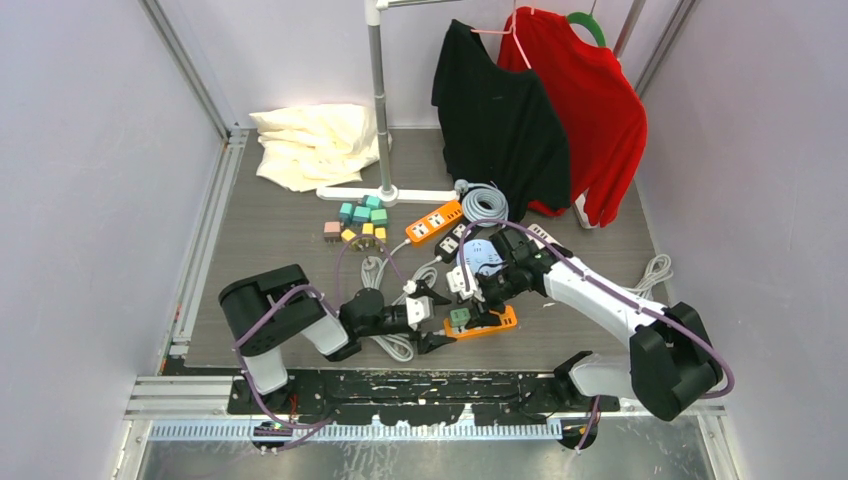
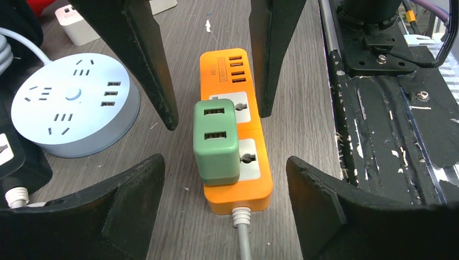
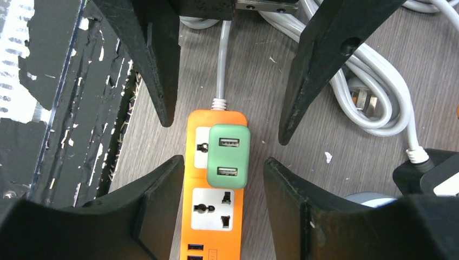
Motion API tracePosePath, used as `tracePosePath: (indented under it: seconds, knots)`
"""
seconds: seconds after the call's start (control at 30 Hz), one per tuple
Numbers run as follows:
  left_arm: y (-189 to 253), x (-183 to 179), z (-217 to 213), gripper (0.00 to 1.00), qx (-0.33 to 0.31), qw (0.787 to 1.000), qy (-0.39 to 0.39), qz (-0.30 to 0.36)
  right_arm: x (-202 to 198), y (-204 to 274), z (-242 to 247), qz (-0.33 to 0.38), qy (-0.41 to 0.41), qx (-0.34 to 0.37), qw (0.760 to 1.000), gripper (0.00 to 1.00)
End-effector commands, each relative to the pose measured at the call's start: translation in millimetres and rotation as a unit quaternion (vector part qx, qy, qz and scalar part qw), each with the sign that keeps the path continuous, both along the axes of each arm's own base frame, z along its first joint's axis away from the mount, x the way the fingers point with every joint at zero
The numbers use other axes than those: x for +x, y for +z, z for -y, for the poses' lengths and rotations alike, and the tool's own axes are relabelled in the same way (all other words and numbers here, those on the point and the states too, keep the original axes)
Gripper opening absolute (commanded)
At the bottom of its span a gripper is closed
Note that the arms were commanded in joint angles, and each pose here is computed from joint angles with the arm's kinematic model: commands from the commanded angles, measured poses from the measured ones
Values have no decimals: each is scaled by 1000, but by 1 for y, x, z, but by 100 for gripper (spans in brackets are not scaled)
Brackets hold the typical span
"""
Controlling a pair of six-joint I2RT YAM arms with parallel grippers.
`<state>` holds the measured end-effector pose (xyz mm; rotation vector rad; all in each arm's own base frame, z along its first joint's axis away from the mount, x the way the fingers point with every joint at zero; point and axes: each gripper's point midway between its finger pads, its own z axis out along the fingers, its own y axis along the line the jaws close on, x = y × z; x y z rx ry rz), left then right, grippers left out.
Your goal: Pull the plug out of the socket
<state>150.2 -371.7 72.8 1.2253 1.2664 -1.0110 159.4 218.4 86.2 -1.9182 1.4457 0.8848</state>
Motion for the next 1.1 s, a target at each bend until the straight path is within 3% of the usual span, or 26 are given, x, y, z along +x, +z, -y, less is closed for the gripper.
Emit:
tracePosePath:
  seconds: [0.0, 1.07]
  knots:
    - [12, 4, 7, 81, -26, 999, 8, 28, 4, 1, -8, 12, 4, 12, 1000, 60]
    - [-13, 7, 13, 75, 4, 1000, 6, 19, -4, -3, -14, 5, 26, 19, 999, 42]
